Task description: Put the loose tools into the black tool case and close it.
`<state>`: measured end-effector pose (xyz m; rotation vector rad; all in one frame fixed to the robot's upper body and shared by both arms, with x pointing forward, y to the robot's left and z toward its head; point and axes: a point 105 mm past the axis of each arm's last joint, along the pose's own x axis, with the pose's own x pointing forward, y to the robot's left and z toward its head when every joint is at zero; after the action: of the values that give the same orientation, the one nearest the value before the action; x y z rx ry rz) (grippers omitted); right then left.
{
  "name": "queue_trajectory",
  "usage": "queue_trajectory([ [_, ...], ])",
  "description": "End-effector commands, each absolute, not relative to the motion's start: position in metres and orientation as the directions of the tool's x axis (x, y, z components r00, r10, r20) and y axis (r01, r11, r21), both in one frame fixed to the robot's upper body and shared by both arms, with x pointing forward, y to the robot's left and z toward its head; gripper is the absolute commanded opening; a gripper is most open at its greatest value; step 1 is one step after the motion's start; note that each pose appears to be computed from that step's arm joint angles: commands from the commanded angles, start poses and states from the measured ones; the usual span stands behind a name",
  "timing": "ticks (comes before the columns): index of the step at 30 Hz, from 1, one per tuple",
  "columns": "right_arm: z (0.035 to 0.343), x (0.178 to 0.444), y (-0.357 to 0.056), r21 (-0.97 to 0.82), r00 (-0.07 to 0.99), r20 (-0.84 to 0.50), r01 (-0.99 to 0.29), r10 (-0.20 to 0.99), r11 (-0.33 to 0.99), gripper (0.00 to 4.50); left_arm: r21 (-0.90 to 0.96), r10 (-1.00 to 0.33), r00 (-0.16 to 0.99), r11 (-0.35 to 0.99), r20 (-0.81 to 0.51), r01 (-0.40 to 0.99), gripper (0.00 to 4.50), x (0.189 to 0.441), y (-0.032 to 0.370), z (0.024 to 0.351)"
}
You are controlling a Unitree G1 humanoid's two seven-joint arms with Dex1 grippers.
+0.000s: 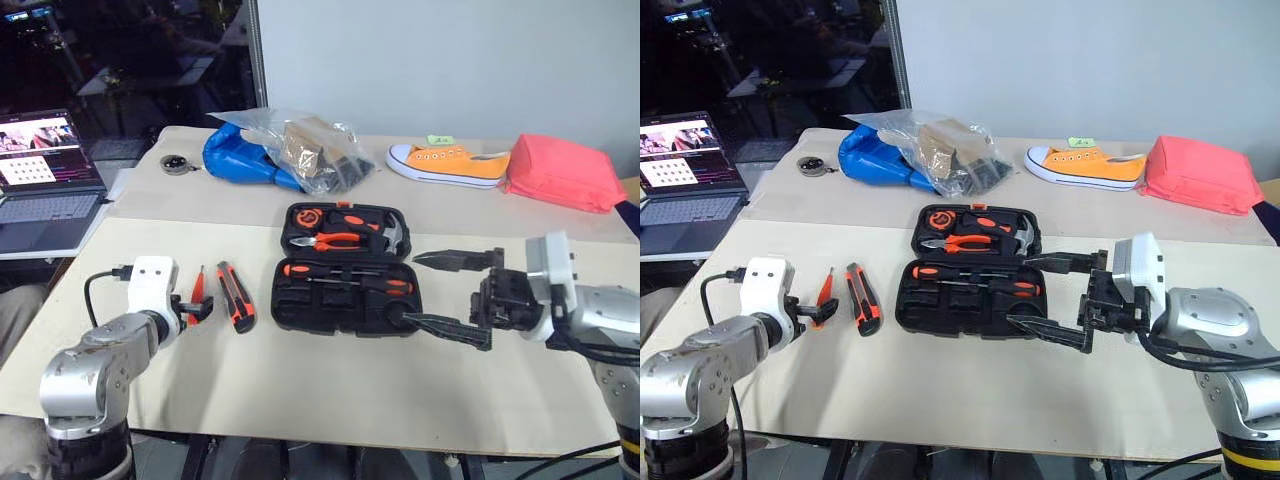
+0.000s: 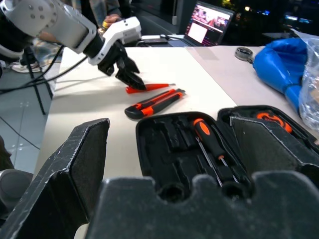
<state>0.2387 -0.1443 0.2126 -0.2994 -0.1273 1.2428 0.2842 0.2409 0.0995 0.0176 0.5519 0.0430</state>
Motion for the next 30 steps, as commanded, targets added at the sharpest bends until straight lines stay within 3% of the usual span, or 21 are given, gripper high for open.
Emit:
queue_trajectory([
  [1,0.221,0.239,-0.143,-0.326,0.304,-0.063,-0.906,0.95,0.269,4.5,0.01,0.078,0.858,0.996,-0.508,-0.084,4.48,0.286,0.244,0.098],
  [4,0.222,0.239,-0.144,-0.331,0.299,-0.067,-0.906,0.952,0.262,4.5,-0.021,0.077,0.842,0.994,-0.534,-0.104,4.48,0.288,0.246,0.085],
  [5,0.223,0.238,-0.144,-0.334,0.298,-0.069,-0.906,0.952,0.26,4.5,-0.023,0.075,0.842,0.994,-0.535,-0.103,3.96,0.288,0.246,0.084],
  [8,0.224,0.237,-0.144,-0.34,0.298,-0.073,-0.904,0.952,0.257,4.5,-0.02,0.071,0.842,0.995,-0.534,-0.096,3.1,0.288,0.245,0.081],
  [9,0.224,0.237,-0.144,-0.342,0.3,-0.074,-0.904,0.951,0.258,4.5,-0.013,0.069,0.844,0.996,-0.532,-0.09,3.03,0.287,0.246,0.081],
  [15,0.22,0.237,-0.145,-0.336,0.311,-0.071,-0.902,0.948,0.271,4.5,0.0,0.031,0.879,0.999,-0.475,-0.035,0.65,0.288,0.243,0.092],
  [16,0.22,0.237,-0.145,-0.335,0.312,-0.07,-0.902,0.948,0.272,4.5,-0.015,0.014,0.892,1.0,-0.451,-0.023,0.44,0.288,0.241,0.097],
  [20,0.219,0.236,-0.147,-0.327,0.326,-0.061,-0.9,0.943,0.29,4.5,0.007,-0.194,0.949,0.979,-0.249,0.203,0.44,0.293,0.223,0.149],
  [23,0.217,0.236,-0.15,-0.319,0.342,-0.06,-0.897,0.938,0.307,4.5,0.068,-0.446,0.869,0.881,-0.213,0.469,0.44,0.291,0.196,0.176],
  [26,0.214,0.235,-0.156,-0.314,0.37,-0.07,-0.89,0.926,0.332,4.5,0.174,-0.735,0.579,0.557,-0.353,0.812,0.44,0.281,0.152,0.183],
  [30,0.213,0.234,-0.164,-0.317,0.406,-0.079,-0.876,0.91,0.364,4.5,0.254,-0.787,0.361,0.266,-0.5,0.93,0.44,0.288,0.134,0.172],
])
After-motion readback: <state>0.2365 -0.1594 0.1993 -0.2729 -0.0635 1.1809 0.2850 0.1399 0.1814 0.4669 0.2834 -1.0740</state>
